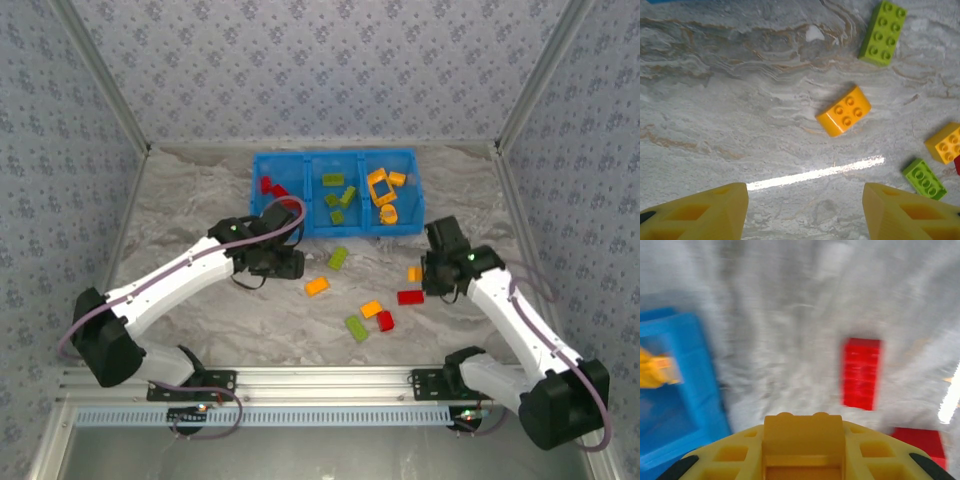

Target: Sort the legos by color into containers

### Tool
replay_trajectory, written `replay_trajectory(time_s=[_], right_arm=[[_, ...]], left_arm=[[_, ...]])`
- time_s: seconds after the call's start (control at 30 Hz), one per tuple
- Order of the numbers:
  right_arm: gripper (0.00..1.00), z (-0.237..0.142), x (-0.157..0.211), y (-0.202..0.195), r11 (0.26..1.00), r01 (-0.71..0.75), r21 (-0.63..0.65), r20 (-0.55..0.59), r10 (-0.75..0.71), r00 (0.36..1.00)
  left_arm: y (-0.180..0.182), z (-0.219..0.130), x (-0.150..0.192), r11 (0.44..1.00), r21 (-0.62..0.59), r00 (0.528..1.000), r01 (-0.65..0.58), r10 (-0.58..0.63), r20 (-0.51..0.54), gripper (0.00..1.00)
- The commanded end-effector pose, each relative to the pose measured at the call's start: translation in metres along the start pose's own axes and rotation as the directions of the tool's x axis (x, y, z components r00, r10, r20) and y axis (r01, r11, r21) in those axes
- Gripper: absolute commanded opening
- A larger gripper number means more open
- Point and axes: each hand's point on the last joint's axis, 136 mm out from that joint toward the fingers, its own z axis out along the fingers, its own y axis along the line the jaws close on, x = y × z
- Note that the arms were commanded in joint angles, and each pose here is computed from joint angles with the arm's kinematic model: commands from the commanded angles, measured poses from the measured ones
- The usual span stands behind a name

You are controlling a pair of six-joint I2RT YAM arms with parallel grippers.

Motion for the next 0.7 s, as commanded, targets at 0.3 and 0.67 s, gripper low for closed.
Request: replay_trajectory(time_s=[0.3, 0.67], right_arm=[[0.22, 0.049, 0.000, 0.180, 0.455, 0.843, 0.286, 0.111, -0.890, 0.443], [0.24, 0.122, -0.014, 0.200, 0.304, 0.825, 0.477, 0.023, -0.942, 0.334]], left_arm=[[-0.026, 0.023, 0.024, 0.984, 0.092, 0.987, -0.155, 0.158, -0.026, 0.62], [-0.057, 0.035, 0.009, 0.977, 0.102, 0.982, -0.189, 0.189, 0.011, 0.61]])
